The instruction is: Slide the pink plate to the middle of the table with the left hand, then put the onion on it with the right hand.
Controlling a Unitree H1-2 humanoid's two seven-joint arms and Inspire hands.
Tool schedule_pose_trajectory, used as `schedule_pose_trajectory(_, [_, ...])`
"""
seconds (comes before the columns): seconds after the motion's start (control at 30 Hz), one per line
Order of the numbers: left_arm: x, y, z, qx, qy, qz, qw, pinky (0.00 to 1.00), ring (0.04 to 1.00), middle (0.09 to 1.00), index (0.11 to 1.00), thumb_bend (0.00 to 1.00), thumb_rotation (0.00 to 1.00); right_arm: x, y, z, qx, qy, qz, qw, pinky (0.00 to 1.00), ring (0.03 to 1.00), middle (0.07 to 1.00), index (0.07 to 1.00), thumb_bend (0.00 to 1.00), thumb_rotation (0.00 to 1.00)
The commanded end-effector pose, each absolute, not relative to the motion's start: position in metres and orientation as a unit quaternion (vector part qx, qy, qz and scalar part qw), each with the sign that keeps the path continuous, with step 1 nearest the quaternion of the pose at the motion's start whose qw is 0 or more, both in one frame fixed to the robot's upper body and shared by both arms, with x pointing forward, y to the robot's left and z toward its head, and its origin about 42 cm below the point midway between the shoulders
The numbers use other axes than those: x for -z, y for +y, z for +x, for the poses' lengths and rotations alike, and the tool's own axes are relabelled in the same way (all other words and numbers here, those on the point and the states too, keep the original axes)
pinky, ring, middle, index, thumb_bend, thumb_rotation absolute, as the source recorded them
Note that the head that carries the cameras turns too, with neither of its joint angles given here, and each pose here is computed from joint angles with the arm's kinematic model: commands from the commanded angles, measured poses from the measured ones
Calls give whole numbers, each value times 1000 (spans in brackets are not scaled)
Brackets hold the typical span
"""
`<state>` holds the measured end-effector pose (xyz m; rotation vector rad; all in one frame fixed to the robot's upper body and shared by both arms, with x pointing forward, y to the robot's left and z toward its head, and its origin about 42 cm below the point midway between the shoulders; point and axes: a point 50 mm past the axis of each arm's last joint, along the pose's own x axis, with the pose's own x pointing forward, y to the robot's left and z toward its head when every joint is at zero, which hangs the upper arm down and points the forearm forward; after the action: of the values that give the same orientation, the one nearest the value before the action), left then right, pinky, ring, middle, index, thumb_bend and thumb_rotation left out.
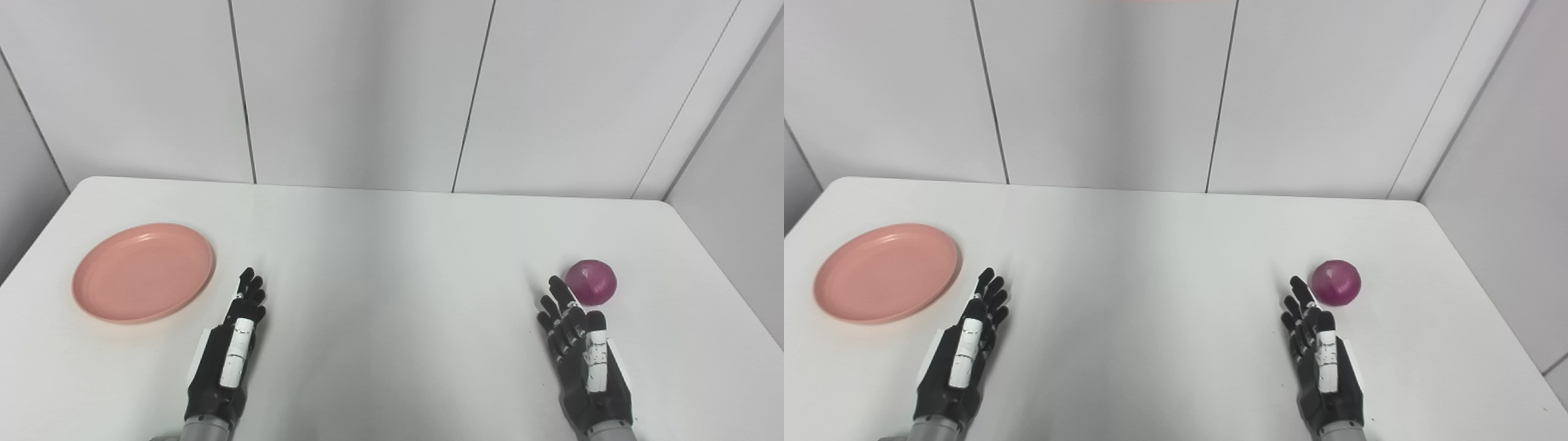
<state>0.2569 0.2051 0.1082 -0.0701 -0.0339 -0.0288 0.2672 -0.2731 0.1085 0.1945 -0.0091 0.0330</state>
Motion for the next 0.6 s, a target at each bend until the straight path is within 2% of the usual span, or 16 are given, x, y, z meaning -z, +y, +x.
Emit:
schedule_pose_trajectory(0.0, [-98, 202, 233, -12, -6, -53, 998, 1000, 1000, 1000, 1000, 719, 943, -83, -275, 252, -14, 53, 108, 993, 1000, 999, 1000, 944, 919, 929])
schedule_pose_trajectory(0.57, [-100, 202, 232, -17, -10, -53, 998, 1000, 1000, 1000, 1000, 714, 945, -85, -275, 251, -18, 54, 109, 992, 1000, 992, 1000, 943, 930, 930])
